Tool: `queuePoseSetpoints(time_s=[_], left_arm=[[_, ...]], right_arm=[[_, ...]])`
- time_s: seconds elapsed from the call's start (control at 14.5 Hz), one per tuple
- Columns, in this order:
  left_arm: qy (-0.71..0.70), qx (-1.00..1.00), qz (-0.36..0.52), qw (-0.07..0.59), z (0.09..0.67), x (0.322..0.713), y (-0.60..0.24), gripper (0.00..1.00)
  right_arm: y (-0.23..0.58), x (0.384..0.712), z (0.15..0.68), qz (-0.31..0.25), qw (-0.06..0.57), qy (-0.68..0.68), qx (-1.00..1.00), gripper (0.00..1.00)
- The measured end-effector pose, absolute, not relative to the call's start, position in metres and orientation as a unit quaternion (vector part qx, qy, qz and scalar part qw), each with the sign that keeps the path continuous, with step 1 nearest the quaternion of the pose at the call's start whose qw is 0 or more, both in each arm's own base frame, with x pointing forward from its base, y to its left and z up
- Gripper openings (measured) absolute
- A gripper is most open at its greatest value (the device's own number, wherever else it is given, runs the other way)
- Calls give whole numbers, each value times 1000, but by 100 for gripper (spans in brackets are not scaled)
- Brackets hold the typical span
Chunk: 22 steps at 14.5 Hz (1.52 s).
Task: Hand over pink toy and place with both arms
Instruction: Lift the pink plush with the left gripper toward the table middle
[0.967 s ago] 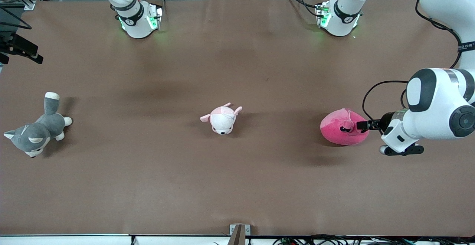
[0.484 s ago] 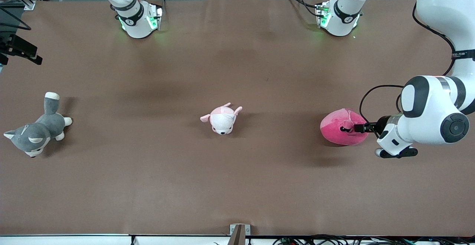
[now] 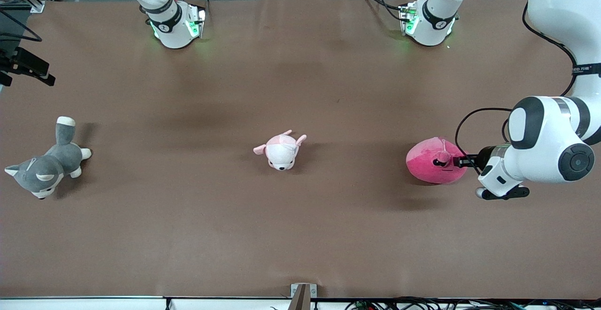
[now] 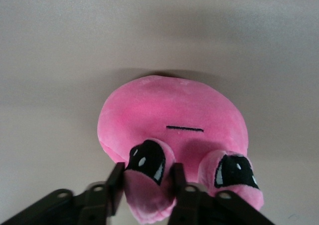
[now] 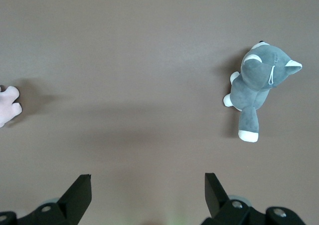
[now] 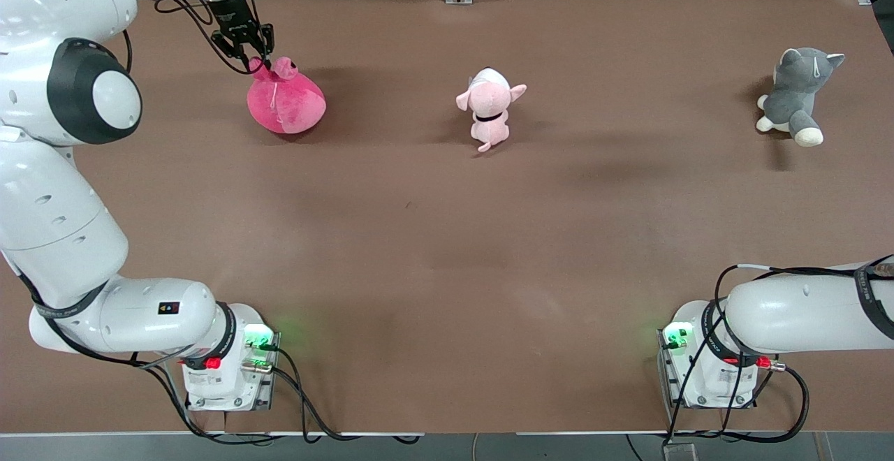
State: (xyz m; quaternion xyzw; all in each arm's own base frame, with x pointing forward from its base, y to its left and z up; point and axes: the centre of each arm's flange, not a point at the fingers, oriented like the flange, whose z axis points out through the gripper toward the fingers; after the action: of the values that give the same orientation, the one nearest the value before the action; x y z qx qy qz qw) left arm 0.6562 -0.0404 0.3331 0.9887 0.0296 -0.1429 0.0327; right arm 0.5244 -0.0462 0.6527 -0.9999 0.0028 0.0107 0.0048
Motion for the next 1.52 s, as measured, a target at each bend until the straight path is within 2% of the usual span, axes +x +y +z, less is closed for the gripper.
queuePoseSetpoints(time_s=[0.07, 0.14, 0.21, 0.28, 0.35, 0.69, 0.97, 1.17, 1.31, 1.52], left_arm=[[30, 989, -144, 33, 333, 656, -41, 30], [29, 989, -145, 33, 332, 655, -41, 30], [29, 988, -145, 33, 331, 655, -41, 25], [29, 988, -146, 33, 331, 655, -41, 14], [29, 988, -145, 33, 331, 655, -41, 11], [30, 990, -131, 34, 366, 652, -53, 11], [53, 990, -121, 38, 446, 633, -112, 11], [90, 986, -125, 70, 509, 613, -179, 11], [111, 982, -126, 86, 537, 598, -223, 11], [134, 978, -122, 105, 576, 564, -300, 11]], right_arm=[[-46, 525, 653, 11, 5, 3, -1000, 100], [-47, 525, 653, 10, 5, 3, -1000, 100], [-46, 525, 653, 10, 5, 3, -1000, 100], [-46, 525, 653, 10, 5, 3, -1000, 100], [-46, 525, 653, 10, 5, 3, -1000, 100], [-45, 525, 653, 10, 5, 2, -1000, 100], [-51, 524, 654, 8, 5, 7, -1000, 100], [-69, 523, 653, 7, 4, 25, -1000, 100], [-87, 530, 640, 12, 4, 42, -999, 100], [-107, 562, 587, 38, 0, 56, -998, 100]])
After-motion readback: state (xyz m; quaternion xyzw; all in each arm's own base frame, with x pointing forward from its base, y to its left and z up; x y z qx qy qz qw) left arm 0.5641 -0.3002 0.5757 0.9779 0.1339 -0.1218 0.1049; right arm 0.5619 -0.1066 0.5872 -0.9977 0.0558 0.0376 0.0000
